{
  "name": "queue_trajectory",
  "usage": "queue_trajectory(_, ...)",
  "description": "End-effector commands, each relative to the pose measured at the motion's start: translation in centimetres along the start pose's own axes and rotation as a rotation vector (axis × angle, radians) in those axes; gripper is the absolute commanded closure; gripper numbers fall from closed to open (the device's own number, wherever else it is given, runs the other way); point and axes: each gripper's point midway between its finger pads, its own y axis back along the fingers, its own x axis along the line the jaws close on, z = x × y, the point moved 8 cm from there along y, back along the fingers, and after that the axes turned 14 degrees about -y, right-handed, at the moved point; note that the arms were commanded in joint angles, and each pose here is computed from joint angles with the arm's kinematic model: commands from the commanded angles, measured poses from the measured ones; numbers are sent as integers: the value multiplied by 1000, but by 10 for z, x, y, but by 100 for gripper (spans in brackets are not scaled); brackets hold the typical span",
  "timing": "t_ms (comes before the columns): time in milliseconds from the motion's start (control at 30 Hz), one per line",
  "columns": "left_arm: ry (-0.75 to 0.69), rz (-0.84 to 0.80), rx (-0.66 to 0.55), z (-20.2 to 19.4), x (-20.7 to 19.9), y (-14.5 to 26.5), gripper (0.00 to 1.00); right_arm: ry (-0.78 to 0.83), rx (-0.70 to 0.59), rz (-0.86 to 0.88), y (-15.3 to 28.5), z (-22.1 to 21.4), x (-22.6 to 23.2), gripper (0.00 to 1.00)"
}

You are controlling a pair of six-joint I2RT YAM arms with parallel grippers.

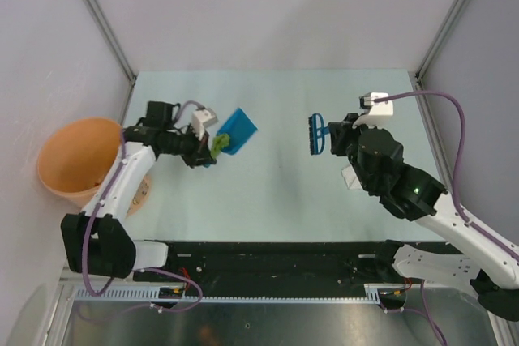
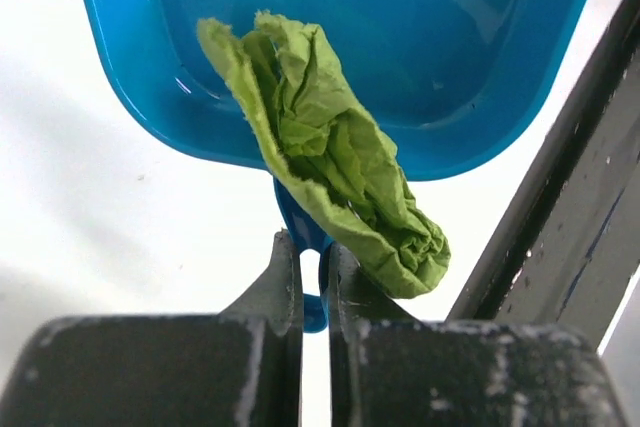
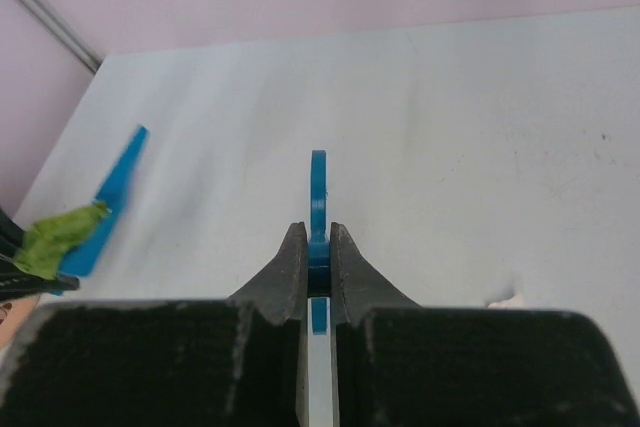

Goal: Sweep away the paper scraps from the table

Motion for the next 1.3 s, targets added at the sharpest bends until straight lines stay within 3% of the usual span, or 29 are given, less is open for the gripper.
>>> queue_trajectory(0, 133, 94, -163, 24, 5, 52, 100, -4, -46, -39, 8, 16, -5, 100)
queue_trajectory(100, 231, 236, -250, 20, 14, 95, 100, 5, -34, -42, 9, 14, -6, 100)
queue_trajectory(333, 304, 516, -484, 21, -13, 186, 100, 23, -22, -47, 7, 11, -6, 100)
queue_trajectory(433, 408, 645, -581, 6, -24, 215, 100, 40, -14, -47, 5, 9, -6, 100)
queue_trajectory(567, 625, 699, -845, -32, -31, 257, 100, 57, -6, -47, 5, 8, -7, 100)
queue_trajectory(700, 771, 777, -926, -70, -27, 279, 100, 65, -3, -39, 5, 8, -7, 100)
queue_trajectory(933, 722, 839, -867, -63, -35, 271, 100, 57, -3, -26, 1, 7, -2, 100)
queue_trajectory(1133, 784, 657, -873, -60, -21, 243, 100, 61, 4, -20, -1, 5, 0, 100)
queue_trajectory(1267, 649, 677, -760, -38, -19, 238, 100, 73, 3, -39, 2, 6, -5, 100)
